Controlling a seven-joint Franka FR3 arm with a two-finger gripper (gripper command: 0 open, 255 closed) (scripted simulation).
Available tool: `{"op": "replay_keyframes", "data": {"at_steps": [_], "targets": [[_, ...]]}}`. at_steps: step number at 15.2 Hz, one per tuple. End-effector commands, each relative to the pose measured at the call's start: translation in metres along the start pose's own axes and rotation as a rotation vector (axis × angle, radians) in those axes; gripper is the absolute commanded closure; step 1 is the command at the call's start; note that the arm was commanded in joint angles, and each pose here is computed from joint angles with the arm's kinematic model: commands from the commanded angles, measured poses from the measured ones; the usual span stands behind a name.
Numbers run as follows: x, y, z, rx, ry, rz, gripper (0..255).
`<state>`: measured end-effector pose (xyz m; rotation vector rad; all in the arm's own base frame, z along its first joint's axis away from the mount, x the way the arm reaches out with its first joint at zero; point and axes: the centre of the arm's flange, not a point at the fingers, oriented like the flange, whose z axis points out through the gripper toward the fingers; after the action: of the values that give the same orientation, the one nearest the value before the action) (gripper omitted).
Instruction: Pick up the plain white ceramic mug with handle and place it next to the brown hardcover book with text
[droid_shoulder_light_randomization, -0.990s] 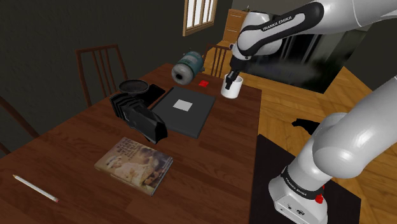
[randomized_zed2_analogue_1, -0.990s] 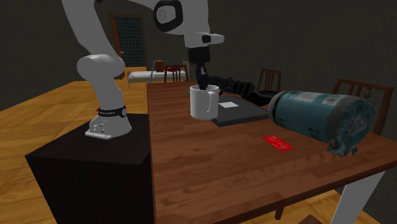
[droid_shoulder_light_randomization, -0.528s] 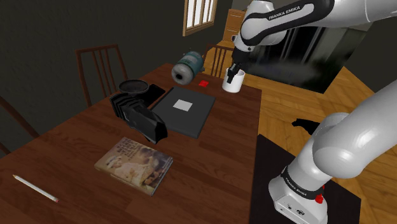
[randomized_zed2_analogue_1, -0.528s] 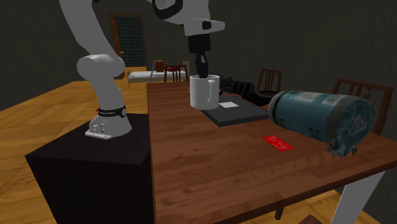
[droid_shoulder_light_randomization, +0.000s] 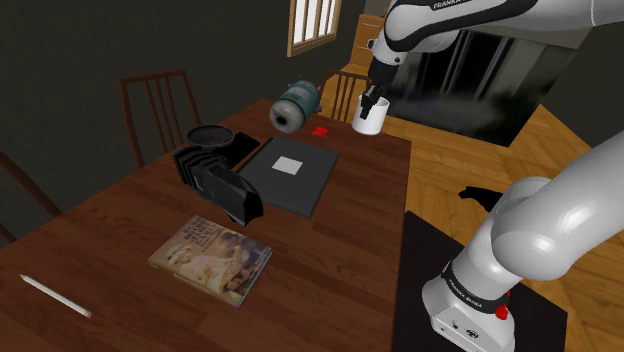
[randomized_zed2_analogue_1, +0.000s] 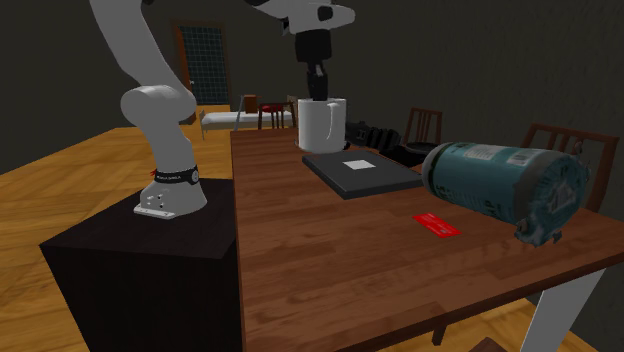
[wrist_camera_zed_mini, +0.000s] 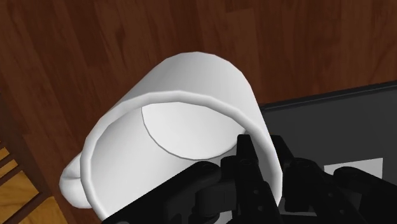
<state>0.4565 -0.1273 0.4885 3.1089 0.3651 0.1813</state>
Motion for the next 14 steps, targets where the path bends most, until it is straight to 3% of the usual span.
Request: {"op": "replay_keyframes", "data": {"at_steps": [1, 5, 14], "targets": [[0.001, 0.0, -0.011, 0.0, 0.0, 0.0, 255], [0.003, 0.001, -0.03, 0.0, 0.0, 0.0, 255], [-0.017, -0.116, -0.035, 0.0, 0.0, 0.0, 255]]}}
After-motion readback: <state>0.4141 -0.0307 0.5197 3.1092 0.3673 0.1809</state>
